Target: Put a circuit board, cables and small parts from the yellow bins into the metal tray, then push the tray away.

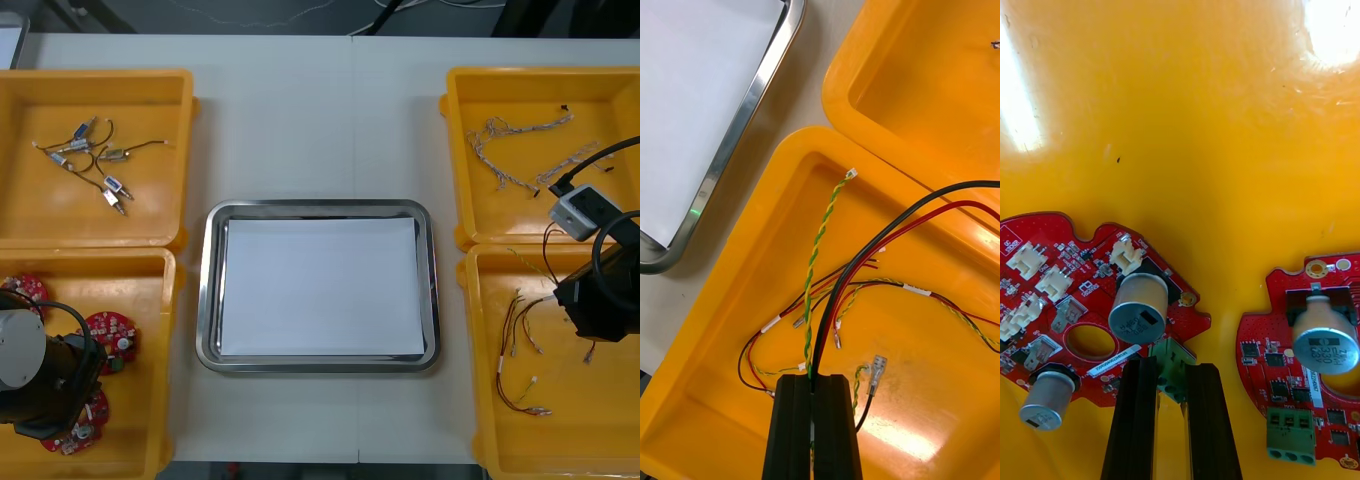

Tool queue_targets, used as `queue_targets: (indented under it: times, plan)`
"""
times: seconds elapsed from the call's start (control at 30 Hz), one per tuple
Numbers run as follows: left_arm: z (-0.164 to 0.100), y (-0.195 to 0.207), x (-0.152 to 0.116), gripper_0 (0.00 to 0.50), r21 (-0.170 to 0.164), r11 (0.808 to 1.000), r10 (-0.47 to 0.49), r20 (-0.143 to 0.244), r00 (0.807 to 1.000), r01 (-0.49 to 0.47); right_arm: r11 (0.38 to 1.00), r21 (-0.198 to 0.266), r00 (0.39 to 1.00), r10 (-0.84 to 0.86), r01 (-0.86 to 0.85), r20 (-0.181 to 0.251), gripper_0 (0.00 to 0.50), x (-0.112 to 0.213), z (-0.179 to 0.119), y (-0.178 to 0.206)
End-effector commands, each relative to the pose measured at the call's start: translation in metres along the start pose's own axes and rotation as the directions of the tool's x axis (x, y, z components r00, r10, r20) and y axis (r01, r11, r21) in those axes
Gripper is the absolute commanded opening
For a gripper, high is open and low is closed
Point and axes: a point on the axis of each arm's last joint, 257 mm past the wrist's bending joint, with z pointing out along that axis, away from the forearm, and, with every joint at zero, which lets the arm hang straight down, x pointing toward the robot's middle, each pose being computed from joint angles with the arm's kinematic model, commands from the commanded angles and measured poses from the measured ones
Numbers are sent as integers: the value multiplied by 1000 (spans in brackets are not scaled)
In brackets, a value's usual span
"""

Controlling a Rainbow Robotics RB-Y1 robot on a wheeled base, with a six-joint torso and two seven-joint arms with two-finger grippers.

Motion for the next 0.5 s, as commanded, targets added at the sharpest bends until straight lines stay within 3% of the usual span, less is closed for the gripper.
queue_targets:
  times: [0.03, 0.2, 0.5]
  plan:
    - [-5, -8, -5, 0, 20, 1000, 4, 10, 1000, -4, 999, 30, 1000, -19, 18, 16, 0, -7, -10, -2]
    - [-7, -4, -11, 0, 9, 1000, 10, 18, 1000, -10, 999, 30, 1000, -19, 18, 16, 0, -7, -10, -2]
    - [-18, 8, -51, 0, -26, 995, 100, 87, 991, -98, 999, 30, 1000, -19, 18, 16, 0, -7, -10, -2]
